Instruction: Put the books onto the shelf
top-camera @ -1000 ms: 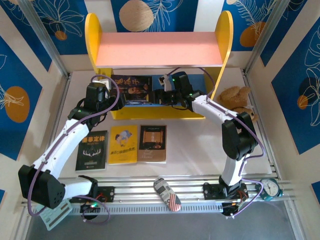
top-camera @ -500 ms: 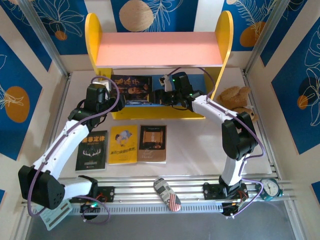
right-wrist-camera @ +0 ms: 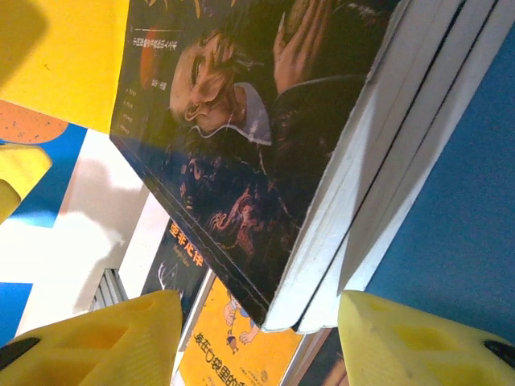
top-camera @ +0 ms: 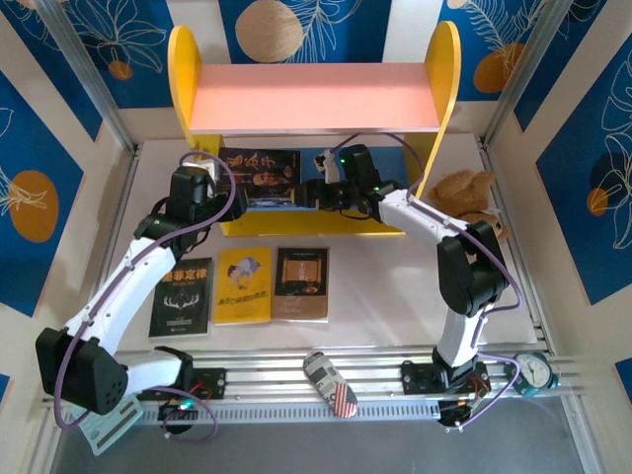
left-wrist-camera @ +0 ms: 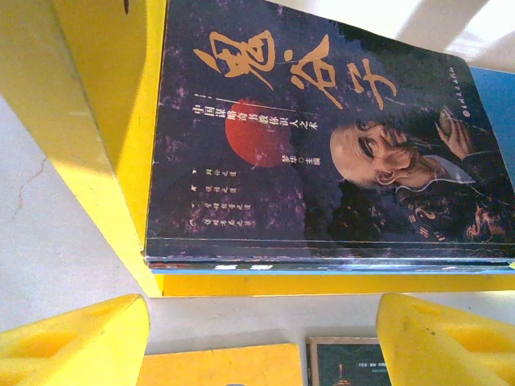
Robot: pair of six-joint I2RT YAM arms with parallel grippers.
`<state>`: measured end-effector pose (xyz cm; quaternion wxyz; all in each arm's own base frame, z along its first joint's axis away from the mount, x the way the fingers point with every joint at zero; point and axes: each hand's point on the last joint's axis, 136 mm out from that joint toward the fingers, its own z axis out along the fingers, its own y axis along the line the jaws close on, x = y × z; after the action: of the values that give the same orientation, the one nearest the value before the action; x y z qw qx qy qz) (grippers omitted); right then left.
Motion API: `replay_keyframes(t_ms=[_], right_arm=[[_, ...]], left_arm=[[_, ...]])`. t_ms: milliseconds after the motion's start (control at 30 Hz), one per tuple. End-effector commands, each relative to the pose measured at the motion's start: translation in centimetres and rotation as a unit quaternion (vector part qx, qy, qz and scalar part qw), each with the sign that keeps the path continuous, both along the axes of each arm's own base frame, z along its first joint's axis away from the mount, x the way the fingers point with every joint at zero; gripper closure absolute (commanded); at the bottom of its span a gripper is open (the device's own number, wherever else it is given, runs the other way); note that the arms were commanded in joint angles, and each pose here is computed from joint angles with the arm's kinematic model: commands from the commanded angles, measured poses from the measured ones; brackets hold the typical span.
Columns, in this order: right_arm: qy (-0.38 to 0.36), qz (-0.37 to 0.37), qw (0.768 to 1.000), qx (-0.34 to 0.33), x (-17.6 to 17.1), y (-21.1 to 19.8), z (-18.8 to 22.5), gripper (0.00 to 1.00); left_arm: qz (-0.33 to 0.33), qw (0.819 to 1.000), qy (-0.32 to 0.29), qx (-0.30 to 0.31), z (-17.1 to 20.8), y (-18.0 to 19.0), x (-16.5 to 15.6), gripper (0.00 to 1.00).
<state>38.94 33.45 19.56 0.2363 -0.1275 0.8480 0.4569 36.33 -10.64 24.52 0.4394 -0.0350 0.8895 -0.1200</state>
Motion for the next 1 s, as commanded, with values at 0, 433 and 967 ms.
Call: replay_keyframes(t_ms=[0, 433, 967], right_arm=[[-0.001, 0.017, 1.000, 0.012, -0.4, 1.0, 0.6, 0.45], [0.004, 0.032, 0.999, 0.026, -0.7, 1.8, 0.9, 0.45], [0.006, 0.015, 1.000, 0.016, 0.1, 0.8, 0.8, 0.45]], left_arm=[[0.005, 1.000, -0.001, 0.004, 0.2, 0.8, -0.4, 0.25], [0.007, 1.000, -0.003, 0.011, 0.6, 1.1, -0.8, 0.25], [0.002, 1.000, 0.013, 0.019, -0.3, 1.3, -1.5, 0.25]])
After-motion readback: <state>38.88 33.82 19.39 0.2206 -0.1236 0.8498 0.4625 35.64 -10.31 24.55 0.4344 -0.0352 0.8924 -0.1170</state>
